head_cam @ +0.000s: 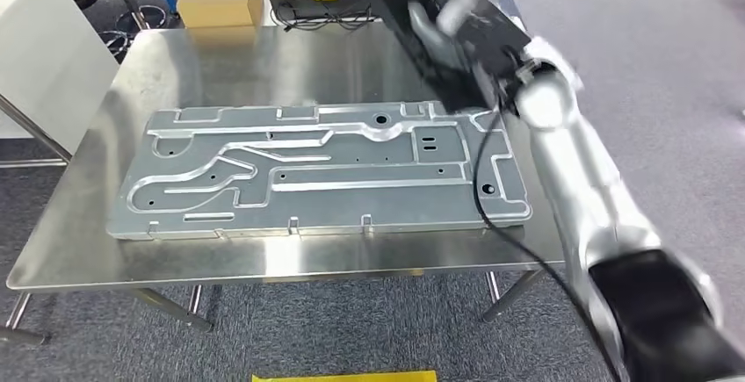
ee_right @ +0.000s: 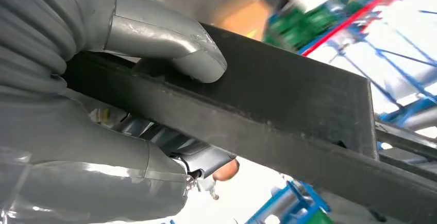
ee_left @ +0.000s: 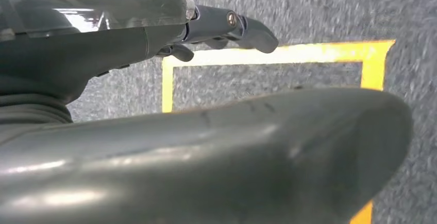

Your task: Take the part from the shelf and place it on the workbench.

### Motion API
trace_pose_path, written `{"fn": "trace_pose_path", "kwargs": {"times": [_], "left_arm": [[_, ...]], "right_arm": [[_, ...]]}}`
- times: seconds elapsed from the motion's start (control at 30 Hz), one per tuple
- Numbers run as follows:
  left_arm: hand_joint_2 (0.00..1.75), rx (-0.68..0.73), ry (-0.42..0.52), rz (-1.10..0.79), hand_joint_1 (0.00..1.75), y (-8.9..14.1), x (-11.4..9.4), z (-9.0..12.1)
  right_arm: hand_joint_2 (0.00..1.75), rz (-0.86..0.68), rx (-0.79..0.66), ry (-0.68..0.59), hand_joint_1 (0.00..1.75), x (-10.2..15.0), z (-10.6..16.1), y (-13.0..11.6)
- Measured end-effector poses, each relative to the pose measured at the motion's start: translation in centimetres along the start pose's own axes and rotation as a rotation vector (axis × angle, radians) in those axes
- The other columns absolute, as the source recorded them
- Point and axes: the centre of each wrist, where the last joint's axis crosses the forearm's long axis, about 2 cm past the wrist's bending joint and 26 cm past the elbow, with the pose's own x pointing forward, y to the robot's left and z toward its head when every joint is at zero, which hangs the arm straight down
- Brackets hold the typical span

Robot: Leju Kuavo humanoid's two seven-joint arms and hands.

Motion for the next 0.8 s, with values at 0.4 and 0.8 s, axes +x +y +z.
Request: {"fn": "trace_pose_path", "kwargs": {"times": [0.4, 0.8], "left_arm": [[0.00, -0.008, 0.009, -0.063, 0.00, 0.0, 0.6, -0.1], [1.75, 0.002, 0.007, -0.056, 0.00, 0.0, 0.5, -0.1]], "right_arm": [[1.75, 0.603, 0.244, 0.013, 1.75, 0.8, -3.5, 8.8], [0.00, 0.637, 0.434, 0.065, 0.00, -1.6, -0.4, 14.7]]}}
